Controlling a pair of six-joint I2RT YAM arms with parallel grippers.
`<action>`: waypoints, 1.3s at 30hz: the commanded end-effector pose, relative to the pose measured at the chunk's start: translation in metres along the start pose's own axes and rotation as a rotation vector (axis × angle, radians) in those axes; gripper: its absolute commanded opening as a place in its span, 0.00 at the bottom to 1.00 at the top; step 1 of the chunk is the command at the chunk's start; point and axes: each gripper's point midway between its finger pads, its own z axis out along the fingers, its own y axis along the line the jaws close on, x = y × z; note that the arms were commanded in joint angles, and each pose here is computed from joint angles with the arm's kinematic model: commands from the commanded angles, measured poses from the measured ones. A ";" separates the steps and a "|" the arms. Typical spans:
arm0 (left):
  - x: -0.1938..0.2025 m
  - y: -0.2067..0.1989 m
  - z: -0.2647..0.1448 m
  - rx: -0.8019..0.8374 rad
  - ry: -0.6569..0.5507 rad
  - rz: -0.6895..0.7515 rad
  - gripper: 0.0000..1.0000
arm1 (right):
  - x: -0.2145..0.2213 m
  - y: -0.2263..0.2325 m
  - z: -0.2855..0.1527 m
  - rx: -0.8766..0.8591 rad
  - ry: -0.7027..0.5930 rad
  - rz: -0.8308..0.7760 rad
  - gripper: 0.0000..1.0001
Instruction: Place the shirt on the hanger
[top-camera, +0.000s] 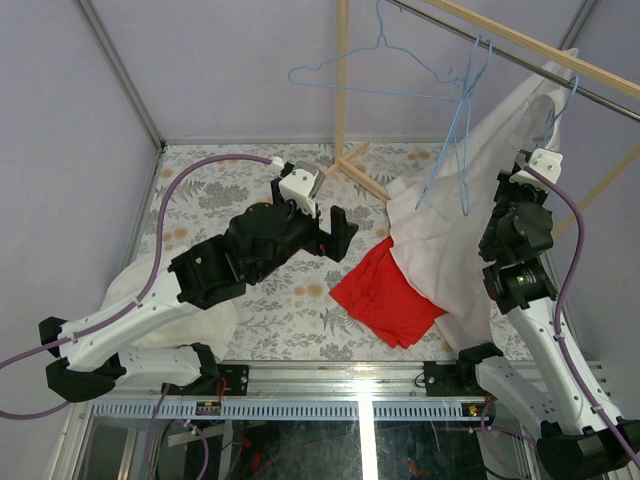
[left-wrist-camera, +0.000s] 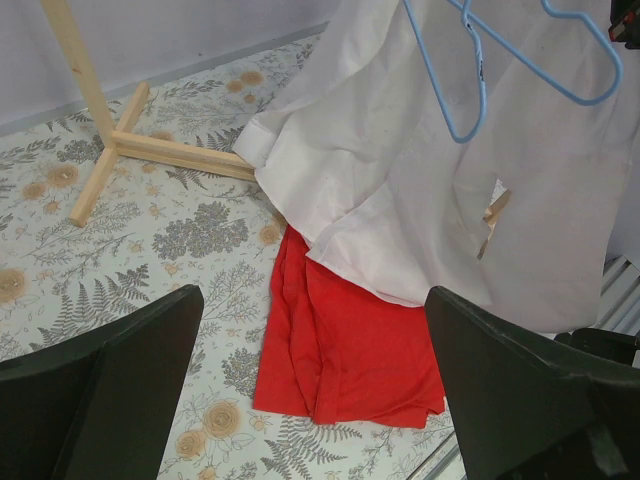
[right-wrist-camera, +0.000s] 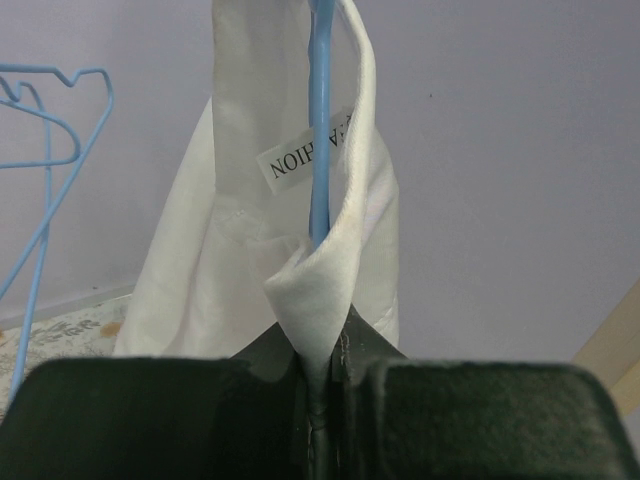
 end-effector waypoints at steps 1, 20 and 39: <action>-0.001 0.002 0.000 -0.006 0.000 -0.005 0.93 | -0.050 -0.024 0.002 0.095 -0.115 0.119 0.00; 0.002 0.004 -0.003 -0.008 0.006 -0.013 0.93 | -0.026 -0.017 0.006 0.113 0.003 0.125 0.03; 0.007 0.008 -0.006 -0.019 0.014 -0.017 0.93 | -0.019 -0.017 -0.009 0.056 0.093 0.184 0.50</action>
